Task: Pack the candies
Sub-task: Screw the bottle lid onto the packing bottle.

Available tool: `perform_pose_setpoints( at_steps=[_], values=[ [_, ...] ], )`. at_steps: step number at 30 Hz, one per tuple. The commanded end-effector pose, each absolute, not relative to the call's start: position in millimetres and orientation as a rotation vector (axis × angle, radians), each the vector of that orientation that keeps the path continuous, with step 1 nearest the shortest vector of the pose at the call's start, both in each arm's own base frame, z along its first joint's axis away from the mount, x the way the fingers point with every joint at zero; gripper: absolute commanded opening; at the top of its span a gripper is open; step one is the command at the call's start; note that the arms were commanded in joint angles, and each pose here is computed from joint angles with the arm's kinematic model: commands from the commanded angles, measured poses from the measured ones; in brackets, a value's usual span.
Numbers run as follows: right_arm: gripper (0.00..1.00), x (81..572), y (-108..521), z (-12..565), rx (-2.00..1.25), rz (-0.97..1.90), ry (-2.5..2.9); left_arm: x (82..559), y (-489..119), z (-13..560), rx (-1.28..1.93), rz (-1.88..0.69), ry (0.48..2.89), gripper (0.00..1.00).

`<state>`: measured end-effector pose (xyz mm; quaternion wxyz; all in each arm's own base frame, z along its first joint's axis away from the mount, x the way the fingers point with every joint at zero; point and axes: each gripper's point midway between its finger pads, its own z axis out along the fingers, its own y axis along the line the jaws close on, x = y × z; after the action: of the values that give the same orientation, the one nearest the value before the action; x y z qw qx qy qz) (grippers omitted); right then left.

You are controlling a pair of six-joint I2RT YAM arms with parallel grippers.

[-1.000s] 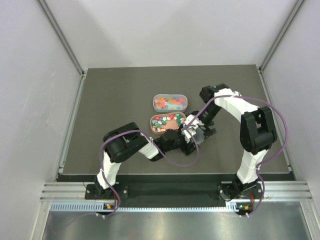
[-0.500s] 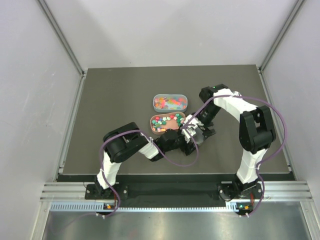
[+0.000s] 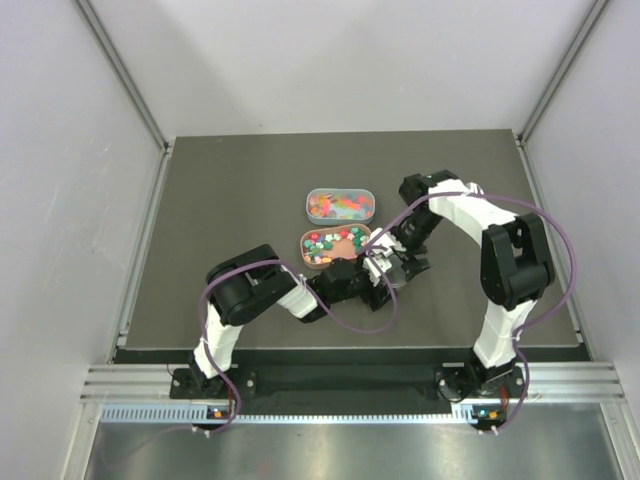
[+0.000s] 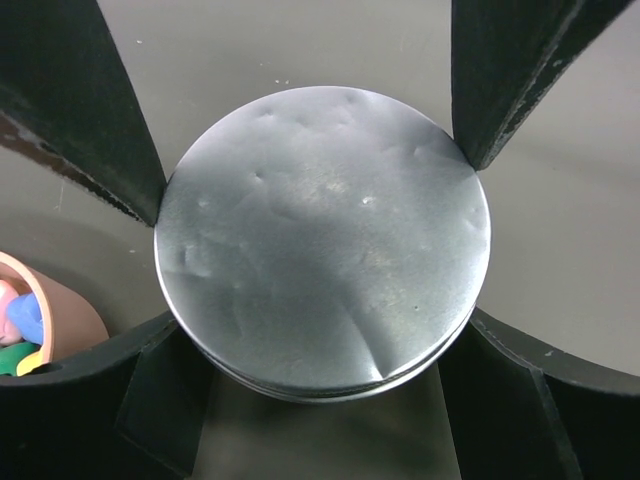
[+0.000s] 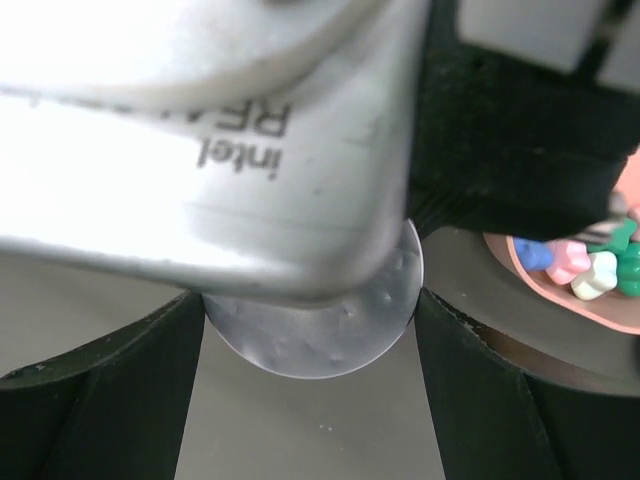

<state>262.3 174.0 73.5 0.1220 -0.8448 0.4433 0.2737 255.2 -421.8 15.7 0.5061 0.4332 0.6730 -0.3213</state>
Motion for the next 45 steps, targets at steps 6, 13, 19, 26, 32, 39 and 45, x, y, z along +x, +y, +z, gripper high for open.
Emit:
perform_pose_setpoints(
  at_steps=[6, 13, 19, 26, 32, 39, 45],
  values=[
    [0.74, 237.1, 167.3, 40.0, -2.406, 0.786, 1.668, 215.8, -333.6, -107.0, 1.286, -0.508, 2.067, 0.67],
    [0.73, 235.2, 169.4, 24.3, -2.231, 0.771, 1.891, 215.7, -335.0, -102.6, 1.279, -0.521, 2.052, 0.67],
    [0.73, 226.6, 176.7, 22.8, -2.11, 0.813, 1.989, 216.4, -335.7, -99.3, 1.281, -0.518, 2.041, 0.67],
    [0.72, 217.4, 177.6, 21.3, -2.067, 0.813, 2.036, 216.1, -335.9, -100.5, 1.279, -0.52, 2.047, 0.67],
    [0.79, 208.1, 176.5, 37.5, -2.149, 0.857, 1.897, 215.2, -334.9, -102.4, 1.285, -0.519, 2.048, 0.67],
    [0.99, 218.5, 168.4, 64.1, -2.288, 0.819, 1.726, 214.2, -333.4, -107.4, 1.294, -0.512, 2.064, 0.67],
    [1.0, 233.2, 167.2, 82.9, -2.302, 0.788, 1.695, 213.9, -332.1, -110.8, 1.298, -0.504, 2.075, 0.67]
  ],
)
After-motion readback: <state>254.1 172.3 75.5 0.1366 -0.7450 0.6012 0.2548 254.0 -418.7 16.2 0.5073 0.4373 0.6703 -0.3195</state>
